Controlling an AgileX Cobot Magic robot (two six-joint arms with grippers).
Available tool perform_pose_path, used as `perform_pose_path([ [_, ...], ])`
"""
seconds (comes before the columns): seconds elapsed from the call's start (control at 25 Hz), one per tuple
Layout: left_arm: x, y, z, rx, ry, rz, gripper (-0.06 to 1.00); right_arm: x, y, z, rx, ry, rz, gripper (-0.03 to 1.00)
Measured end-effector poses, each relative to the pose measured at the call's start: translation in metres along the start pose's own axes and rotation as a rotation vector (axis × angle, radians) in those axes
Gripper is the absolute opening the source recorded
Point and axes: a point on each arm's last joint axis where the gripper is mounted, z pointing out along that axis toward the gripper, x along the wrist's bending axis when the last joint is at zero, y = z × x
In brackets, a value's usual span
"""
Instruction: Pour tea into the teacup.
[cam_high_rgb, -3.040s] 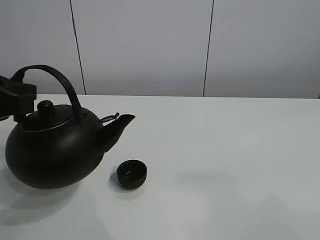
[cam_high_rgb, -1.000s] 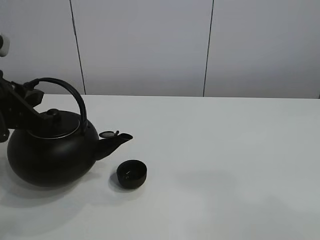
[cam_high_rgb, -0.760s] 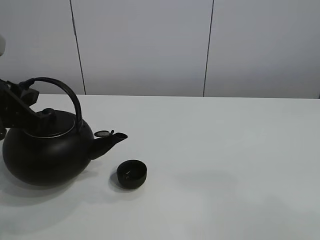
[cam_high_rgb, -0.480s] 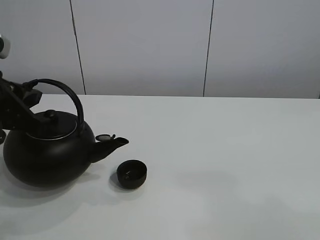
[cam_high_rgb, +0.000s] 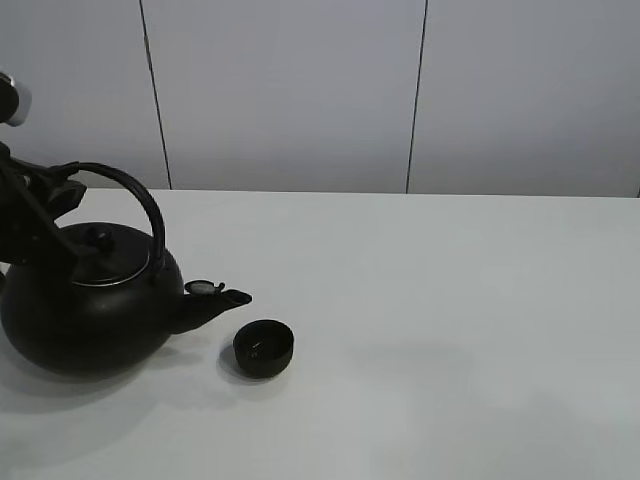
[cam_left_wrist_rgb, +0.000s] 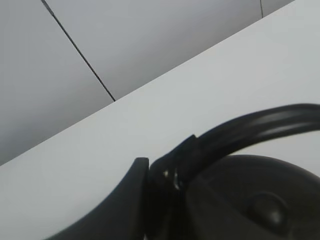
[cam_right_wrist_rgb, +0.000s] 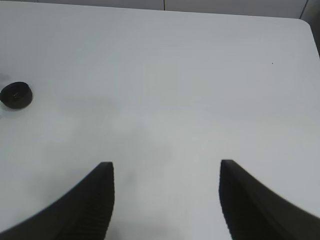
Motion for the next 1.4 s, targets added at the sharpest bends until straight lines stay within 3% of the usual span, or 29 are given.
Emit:
perform_pose_path([
  [0.4,-0.0001,-0.0001,0.0000,0.001,-0.001,0.078,0.11,0.0000,0.0000,0.0000,0.000,0.000,0.000,0.42],
  [1.04,-0.0001,-0.0001,0.0000,0.001,-0.001,0.082,0.11,0.0000,0.0000,0.0000,0.000,0.000,0.000,0.42],
  [1.4,0.0004,-0.0001,0.0001,-0.001,0.000,-0.220,0.11,0.0000,0.0000,0.0000,0.000,0.000,0.000,0.42],
])
